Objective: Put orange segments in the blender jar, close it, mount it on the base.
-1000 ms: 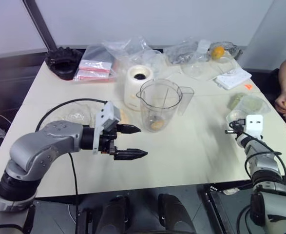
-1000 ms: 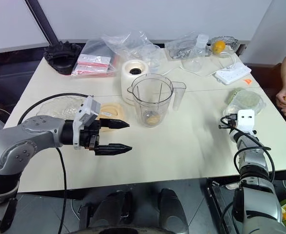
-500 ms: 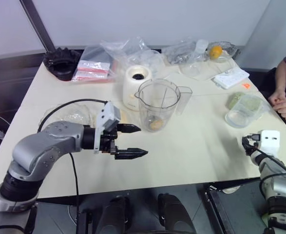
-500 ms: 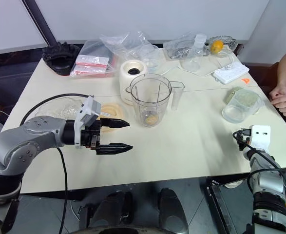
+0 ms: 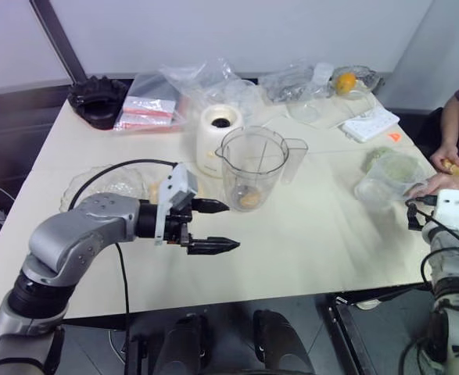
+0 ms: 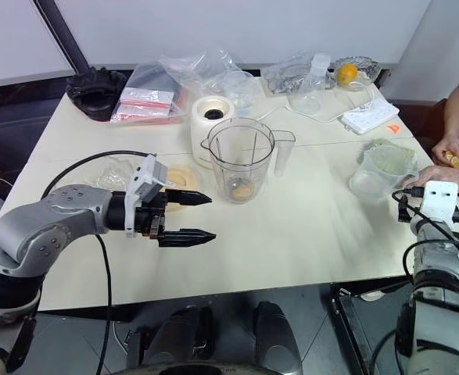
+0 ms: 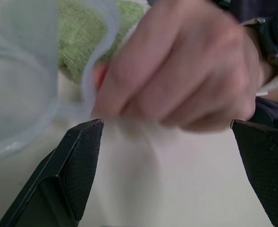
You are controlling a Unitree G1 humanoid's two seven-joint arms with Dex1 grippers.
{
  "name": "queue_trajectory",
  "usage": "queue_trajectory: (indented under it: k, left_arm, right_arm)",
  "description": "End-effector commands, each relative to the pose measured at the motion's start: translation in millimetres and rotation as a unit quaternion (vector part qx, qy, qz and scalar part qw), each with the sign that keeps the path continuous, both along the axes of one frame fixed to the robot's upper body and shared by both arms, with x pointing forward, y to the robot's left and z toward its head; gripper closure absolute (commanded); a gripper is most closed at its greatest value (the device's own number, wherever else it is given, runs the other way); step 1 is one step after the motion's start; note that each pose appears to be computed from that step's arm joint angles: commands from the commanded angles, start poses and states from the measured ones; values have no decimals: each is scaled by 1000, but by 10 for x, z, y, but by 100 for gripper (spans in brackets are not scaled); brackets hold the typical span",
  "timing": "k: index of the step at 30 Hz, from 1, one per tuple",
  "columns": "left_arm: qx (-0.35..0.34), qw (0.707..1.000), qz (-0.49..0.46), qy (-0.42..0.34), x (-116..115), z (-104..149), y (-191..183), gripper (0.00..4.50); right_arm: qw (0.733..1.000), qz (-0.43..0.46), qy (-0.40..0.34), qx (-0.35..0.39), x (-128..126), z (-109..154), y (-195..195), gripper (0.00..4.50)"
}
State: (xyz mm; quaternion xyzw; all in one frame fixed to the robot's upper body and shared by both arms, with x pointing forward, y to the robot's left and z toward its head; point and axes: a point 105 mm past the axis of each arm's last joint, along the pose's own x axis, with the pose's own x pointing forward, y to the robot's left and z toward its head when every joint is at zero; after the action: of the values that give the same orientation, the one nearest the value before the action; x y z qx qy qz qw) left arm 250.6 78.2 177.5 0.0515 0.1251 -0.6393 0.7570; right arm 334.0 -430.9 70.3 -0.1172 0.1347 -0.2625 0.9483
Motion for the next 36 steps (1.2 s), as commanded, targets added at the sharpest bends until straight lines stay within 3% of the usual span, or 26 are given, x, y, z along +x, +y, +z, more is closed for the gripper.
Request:
queue_trajectory:
  k: [1, 7, 20, 30, 36]
  left_arm:
    - [3, 1000, 0, -29, -2, 99, 17, 0]
    - [2, 1000, 5, -27, -24, 76, 15, 0]
    - [8, 1000, 5, -29, -16, 81, 33, 0]
    - [18, 999, 10, -32, -23, 98, 80, 0]
    - [22, 999, 14, -33, -30, 109, 103, 0]
  right_arm:
    - [999, 13, -31, -10, 114, 184, 29, 5]
    - [999, 36, -35, -4, 211, 151, 171, 5]
    - [999, 3, -31, -21, 254, 262, 92, 5]
    - [998, -36, -59, 14, 268, 250, 99, 5]
    - [992, -45, -98, 72, 292, 222, 144, 5]
